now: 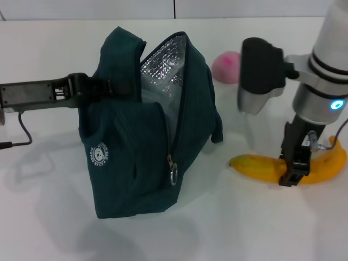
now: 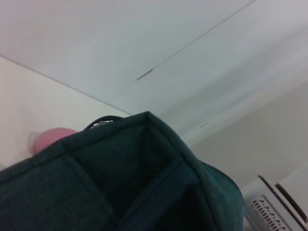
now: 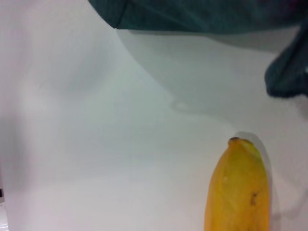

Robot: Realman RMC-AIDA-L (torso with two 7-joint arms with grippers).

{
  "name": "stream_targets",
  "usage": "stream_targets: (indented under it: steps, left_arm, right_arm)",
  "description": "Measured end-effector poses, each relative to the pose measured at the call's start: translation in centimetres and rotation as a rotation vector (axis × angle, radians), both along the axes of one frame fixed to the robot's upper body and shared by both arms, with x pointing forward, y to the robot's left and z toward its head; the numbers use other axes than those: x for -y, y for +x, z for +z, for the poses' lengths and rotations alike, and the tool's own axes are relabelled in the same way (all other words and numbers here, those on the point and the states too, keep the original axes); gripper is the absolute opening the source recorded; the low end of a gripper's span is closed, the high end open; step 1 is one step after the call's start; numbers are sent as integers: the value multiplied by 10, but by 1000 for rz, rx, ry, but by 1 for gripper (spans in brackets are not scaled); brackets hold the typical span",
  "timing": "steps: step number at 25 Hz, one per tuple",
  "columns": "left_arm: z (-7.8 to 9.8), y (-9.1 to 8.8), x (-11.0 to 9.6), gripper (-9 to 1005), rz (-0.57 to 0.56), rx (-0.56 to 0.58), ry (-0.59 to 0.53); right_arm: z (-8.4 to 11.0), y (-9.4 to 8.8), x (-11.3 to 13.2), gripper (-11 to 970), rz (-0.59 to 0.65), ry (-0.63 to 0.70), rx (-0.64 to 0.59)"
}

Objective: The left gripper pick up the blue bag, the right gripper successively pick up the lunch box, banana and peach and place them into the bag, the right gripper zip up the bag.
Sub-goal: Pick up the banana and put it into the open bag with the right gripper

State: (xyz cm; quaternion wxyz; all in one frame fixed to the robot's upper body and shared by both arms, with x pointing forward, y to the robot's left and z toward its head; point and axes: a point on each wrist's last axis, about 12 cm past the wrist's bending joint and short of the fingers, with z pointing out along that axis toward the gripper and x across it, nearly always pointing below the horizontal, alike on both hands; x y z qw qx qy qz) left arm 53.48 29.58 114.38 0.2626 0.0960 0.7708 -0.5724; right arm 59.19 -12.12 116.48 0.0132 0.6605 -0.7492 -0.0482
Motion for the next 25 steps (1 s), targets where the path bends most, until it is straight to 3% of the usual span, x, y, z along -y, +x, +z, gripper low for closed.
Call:
stream_targets:
  steps: [8, 13, 20, 25]
  left_arm:
    - [2, -1, -4, 30, 13, 16, -14]
    - [2, -2, -5, 30, 13, 15, -14]
    - [2, -2, -4, 29, 13, 15, -15]
    - [1, -2, -4, 29, 12, 14, -15]
  right_arm:
    - [-1, 2, 16, 414, -70, -32, -10]
    - [12, 14, 35, 414, -209, 65, -16]
    - [53, 34, 68, 414, -419, 366, 6]
    - [96, 28, 80, 415, -412, 684, 46]
